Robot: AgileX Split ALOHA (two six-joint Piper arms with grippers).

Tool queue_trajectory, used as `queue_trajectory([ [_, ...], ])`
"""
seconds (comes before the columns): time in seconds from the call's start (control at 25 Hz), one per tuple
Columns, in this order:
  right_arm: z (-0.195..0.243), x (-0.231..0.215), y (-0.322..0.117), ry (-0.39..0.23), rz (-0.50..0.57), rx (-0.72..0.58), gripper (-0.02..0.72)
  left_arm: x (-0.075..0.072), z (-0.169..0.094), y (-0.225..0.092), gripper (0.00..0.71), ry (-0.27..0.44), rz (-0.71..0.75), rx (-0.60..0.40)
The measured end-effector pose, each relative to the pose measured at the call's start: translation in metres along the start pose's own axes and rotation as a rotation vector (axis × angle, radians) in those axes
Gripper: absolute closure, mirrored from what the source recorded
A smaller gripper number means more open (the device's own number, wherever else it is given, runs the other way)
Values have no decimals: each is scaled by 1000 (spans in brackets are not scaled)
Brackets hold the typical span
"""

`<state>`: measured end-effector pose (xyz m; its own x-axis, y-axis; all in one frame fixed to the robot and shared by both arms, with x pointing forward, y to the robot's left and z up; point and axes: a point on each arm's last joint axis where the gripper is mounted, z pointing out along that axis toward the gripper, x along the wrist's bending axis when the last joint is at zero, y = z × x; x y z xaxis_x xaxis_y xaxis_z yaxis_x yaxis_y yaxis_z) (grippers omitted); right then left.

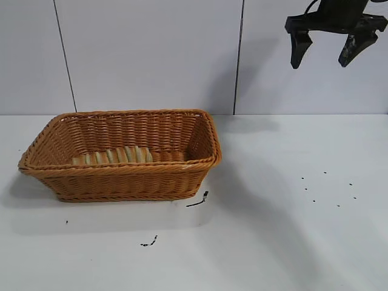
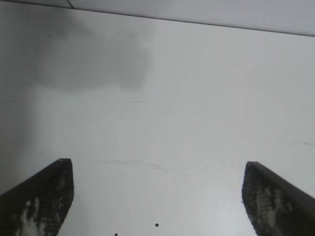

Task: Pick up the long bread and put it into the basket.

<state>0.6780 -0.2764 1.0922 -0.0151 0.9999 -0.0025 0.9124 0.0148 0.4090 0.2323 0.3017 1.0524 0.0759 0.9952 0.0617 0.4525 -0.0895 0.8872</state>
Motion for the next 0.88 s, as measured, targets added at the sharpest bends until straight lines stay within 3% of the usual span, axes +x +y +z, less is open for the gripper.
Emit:
queue_trajectory([
  [0.24,-50,-3,-69,-2,-1,63,66,0,0,0,14,0,0,0],
  [0.56,-92,-9,-207,-3,-6,135,66,0,0,0,14,0,0,0],
  [0.8,-108,-12,-296,5,-7,-40,66,0,0,0,14,0,0,0],
  [0.88,-110,-12,-307,6,-7,-85,66,0,0,0,14,0,0,0],
])
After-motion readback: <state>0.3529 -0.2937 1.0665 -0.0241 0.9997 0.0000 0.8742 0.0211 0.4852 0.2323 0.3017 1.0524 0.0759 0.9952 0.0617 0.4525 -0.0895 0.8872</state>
